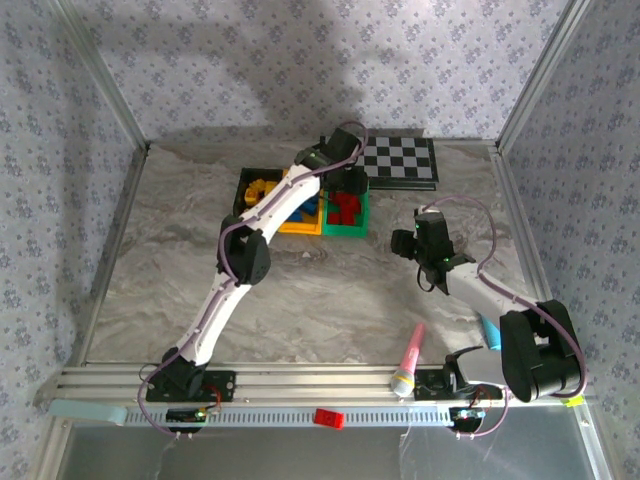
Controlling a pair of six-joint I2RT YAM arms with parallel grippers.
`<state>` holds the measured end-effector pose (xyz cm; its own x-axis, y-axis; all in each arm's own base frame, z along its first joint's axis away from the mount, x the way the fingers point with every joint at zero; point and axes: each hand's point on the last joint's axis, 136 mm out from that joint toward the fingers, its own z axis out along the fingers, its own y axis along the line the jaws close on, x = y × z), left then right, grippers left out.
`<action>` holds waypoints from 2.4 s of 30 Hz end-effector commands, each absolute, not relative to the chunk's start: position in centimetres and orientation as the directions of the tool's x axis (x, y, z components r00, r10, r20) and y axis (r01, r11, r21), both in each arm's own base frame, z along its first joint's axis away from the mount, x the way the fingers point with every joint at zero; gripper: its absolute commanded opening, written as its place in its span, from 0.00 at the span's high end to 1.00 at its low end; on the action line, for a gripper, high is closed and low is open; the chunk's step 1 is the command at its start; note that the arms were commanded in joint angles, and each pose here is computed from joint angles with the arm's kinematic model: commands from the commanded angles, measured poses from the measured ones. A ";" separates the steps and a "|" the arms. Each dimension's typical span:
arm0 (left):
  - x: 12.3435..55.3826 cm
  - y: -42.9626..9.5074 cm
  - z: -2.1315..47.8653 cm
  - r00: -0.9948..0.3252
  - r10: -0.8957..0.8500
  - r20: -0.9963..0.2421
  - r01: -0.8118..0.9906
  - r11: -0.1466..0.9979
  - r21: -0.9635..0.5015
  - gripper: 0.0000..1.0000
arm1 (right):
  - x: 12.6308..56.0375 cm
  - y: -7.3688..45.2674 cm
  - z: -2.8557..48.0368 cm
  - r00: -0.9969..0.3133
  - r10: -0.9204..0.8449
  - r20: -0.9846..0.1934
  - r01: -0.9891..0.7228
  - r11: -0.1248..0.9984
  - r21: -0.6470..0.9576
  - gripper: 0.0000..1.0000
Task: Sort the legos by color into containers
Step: Place the lego in the container, then reset both arms
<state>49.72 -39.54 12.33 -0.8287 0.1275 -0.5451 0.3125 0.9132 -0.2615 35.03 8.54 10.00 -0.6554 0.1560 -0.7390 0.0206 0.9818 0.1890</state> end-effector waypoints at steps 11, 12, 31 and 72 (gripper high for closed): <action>49.2 -40.3 13.5 -0.839 0.101 -0.534 0.309 0.897 -0.315 0.07 | 35.0 8.7 9.9 -0.662 0.169 -0.731 0.019 0.978 0.209 0.38; 49.0 -40.2 14.1 -0.832 0.107 -0.544 0.315 0.899 -0.306 0.06 | 35.0 8.7 9.8 -0.663 0.169 -0.729 0.019 0.978 0.209 0.38; 42.2 -33.0 17.3 -0.748 0.043 -0.662 0.217 0.959 -0.183 0.04 | 35.1 8.8 9.7 -0.668 0.162 -0.726 0.017 0.979 0.202 0.38; 33.5 4.9 15.9 -0.324 -0.023 -0.946 -0.435 0.891 0.128 0.00 | 35.3 9.4 10.3 -0.616 0.125 -0.778 -0.046 0.980 0.194 0.38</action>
<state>31.96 4.09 13.55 -0.4453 -0.1386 -0.8846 -0.4308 0.8992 0.0760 35.36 9.62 11.18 -0.6095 0.1360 -0.7811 -0.0434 0.9780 0.2041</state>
